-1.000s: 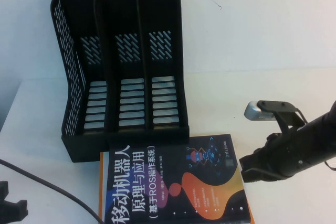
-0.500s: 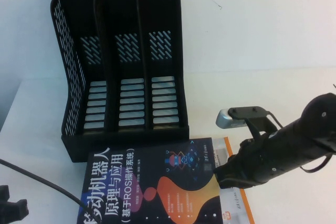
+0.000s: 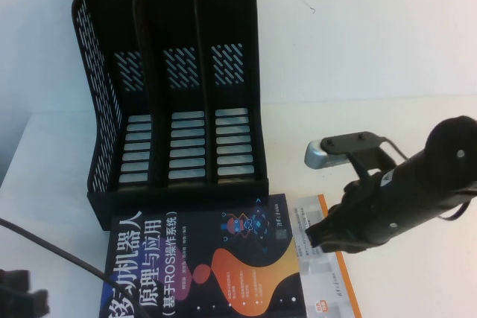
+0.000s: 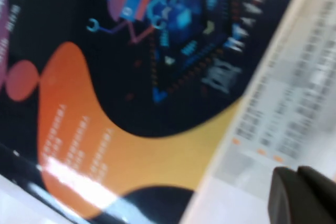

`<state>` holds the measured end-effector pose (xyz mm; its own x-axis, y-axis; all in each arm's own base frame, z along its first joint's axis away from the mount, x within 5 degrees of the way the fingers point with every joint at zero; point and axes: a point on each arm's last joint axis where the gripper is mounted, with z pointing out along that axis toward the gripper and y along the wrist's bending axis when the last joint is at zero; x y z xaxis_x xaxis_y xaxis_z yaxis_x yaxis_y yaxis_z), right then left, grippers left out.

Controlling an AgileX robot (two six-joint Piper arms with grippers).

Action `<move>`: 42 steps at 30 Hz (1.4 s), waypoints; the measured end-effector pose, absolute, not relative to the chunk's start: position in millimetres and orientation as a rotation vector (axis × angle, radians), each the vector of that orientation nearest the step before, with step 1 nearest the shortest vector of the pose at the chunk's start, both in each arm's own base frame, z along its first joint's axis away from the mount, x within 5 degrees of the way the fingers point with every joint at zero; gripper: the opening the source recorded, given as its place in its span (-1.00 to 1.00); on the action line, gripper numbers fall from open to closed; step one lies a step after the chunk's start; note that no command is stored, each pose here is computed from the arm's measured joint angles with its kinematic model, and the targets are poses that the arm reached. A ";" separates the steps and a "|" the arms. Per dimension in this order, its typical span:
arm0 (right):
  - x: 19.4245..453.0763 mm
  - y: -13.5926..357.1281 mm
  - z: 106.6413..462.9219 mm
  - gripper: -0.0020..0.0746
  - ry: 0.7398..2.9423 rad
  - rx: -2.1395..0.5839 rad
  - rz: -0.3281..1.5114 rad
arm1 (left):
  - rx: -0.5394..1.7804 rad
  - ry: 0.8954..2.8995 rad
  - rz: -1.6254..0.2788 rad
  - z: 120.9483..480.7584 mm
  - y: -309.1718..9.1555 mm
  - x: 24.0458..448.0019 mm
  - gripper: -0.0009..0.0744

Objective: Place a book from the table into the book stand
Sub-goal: Push book with right arm, then pick up the book with your left arm

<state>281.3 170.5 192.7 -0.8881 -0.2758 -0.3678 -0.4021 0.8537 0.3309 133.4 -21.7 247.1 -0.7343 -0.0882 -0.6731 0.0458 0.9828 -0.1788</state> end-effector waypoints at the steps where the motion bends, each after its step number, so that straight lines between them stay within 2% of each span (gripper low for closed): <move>1: 279.5 167.2 198.0 -0.93 2.720 -0.520 0.546 | 0.011 2.391 -0.281 248.3 -25.6 132.4 -0.98; 7: 260.0 146.0 247.6 -0.93 2.647 -0.516 0.399 | 0.203 2.430 -0.641 248.6 -52.4 126.5 -0.98; 16: 190.5 108.0 332.5 -0.93 2.473 -0.500 0.394 | 0.285 2.503 -0.984 233.8 -72.8 142.7 -0.98; 20: 152.5 82.8 340.5 -0.93 2.426 -0.430 0.346 | 0.328 2.477 -1.213 229.3 -74.9 150.7 -0.98; 23: 122.1 62.0 336.6 -0.93 2.393 -0.355 0.309 | 0.160 2.395 -1.342 231.2 -66.0 165.5 -0.99; 28: 83.5 38.5 316.5 -0.93 2.353 -0.234 0.315 | -0.055 2.351 -1.270 234.5 -34.5 184.2 -0.95; 30: 73.3 33.5 304.9 -0.93 2.355 -0.198 0.331 | -0.106 2.366 -1.226 234.2 -28.0 186.9 -0.81; 32: 63.9 28.8 295.2 -0.93 2.352 -0.177 0.341 | -0.130 2.388 -1.181 231.5 -25.0 187.8 -0.55; 34: 56.3 24.9 284.6 -0.93 2.366 -0.161 0.343 | -0.157 2.418 -1.115 228.2 -21.4 189.4 -0.18; 37: 48.3 21.4 274.2 -0.93 2.377 -0.144 0.354 | -0.240 2.465 -1.035 220.4 -15.2 192.8 0.25; 39: 44.4 19.7 272.5 -0.93 2.367 -0.140 0.362 | -0.275 2.494 -1.025 214.4 -13.2 195.4 0.36; 42: 41.0 18.0 273.7 -0.93 2.342 -0.136 0.373 | -0.333 2.539 -1.054 202.1 -10.9 201.9 0.41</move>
